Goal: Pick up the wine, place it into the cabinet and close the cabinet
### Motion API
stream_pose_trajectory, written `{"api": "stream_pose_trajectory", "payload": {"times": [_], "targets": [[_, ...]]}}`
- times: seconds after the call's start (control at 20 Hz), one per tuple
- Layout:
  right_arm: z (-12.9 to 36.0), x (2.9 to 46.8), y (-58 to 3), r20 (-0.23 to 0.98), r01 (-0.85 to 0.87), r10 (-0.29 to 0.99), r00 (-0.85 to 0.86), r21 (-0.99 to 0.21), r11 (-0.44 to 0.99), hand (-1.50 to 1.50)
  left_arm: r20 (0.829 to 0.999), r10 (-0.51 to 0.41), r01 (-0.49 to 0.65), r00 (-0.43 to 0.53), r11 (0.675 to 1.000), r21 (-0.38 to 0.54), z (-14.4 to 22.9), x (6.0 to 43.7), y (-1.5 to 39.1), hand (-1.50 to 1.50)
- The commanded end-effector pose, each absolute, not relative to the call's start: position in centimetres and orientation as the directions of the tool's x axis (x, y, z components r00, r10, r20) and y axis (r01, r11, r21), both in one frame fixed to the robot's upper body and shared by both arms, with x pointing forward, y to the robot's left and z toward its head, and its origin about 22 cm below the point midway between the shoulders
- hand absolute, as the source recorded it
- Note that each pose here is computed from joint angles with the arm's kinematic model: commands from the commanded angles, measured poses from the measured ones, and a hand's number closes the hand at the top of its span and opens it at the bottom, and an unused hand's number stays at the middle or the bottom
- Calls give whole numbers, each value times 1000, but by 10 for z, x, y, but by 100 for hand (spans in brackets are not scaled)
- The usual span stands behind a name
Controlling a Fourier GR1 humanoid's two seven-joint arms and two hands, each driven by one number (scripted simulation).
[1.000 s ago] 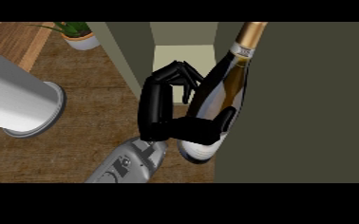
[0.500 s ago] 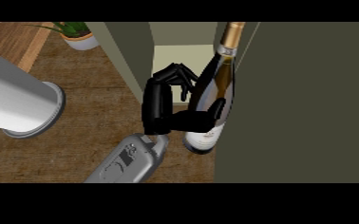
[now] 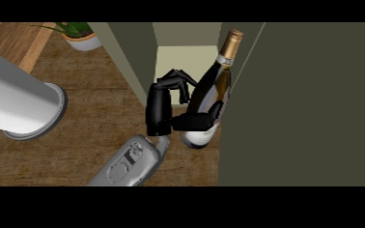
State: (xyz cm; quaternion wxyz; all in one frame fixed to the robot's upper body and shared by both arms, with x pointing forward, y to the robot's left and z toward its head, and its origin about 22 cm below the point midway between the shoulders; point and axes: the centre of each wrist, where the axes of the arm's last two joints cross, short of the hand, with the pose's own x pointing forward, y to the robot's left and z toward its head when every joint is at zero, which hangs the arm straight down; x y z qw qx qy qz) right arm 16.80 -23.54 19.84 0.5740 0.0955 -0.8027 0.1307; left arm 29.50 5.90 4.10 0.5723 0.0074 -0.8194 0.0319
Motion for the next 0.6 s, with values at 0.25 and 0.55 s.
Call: {"api": "stream_pose_trajectory", "payload": {"times": [0.25, 0.55], "targets": [[217, 139, -235, 927, -332, -47, -372, -85, 939, -150, 937, 12, -105, -350, 993, -52, 37, 321, 63, 150], [214, 138, -233, 932, -335, -48, -359, -81, 939, -150, 945, 32, -132, -326, 988, -79, 41, 339, 73, 150]]}}
